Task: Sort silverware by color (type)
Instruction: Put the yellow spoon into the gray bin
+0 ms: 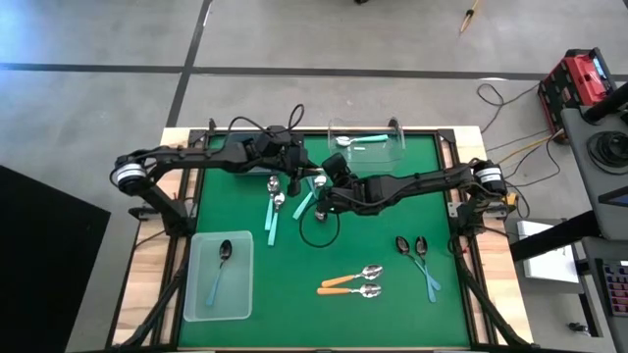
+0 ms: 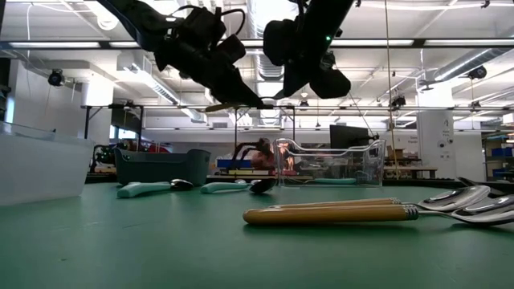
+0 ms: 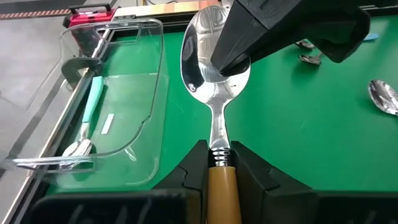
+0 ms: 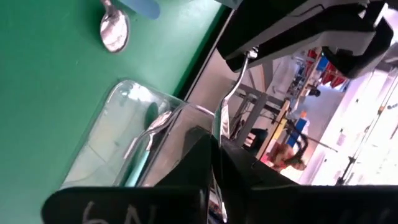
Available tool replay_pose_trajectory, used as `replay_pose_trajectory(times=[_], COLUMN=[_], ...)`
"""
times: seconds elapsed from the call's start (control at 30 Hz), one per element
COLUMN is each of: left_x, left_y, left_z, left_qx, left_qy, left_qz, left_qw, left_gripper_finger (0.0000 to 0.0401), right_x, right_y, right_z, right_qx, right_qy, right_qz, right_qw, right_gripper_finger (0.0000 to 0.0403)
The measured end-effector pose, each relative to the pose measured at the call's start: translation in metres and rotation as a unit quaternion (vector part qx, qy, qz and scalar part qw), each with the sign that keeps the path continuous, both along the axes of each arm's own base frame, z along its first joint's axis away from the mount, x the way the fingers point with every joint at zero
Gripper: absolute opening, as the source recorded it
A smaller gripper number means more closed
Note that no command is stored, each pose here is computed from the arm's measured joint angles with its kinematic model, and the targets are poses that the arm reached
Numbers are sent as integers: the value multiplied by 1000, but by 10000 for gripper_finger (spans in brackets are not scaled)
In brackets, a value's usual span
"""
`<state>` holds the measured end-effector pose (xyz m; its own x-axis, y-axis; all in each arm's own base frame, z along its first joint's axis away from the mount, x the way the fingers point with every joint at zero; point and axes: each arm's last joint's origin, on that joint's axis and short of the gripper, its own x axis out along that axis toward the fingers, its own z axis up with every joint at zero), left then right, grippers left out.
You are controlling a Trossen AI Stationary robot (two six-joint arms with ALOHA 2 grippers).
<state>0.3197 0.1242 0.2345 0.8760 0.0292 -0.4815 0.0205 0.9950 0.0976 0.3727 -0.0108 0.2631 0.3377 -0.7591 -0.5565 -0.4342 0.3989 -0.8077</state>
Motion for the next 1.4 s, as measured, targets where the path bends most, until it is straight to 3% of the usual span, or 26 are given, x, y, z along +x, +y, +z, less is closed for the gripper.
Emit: replay_pose_trajectory(times=[0.37,0.47,0.73,0.97,1.17,1.27,1.4], left_x=[-12,-18,-38,-70,-97,-107,-117], left_y=[-5,-5,-3,-4,-1,6,16], left_z=[15,18,28,39,42,41,36], left_qx=[0,11,58,106,114,118,108], left_qy=[8,23,80,161,230,255,286], left_qz=[8,33,110,203,277,317,347], left_qw=[1000,999,989,960,926,906,887], left_gripper_finger=[30,30,30,30,30,30,30], right_x=[4,5,9,5,-4,-10,-18], right_y=[-1,-1,0,-1,-10,-18,-33], right_z=[9,15,34,48,62,69,80], right_qx=[12,16,25,31,38,64,136], right_qy=[-73,-89,-129,-156,-186,-212,-255], right_qz=[-41,-43,-47,-52,-69,-82,-91], right_qw=[996,995,990,986,979,972,953], right_gripper_finger=[110,132,148,147,146,146,146])
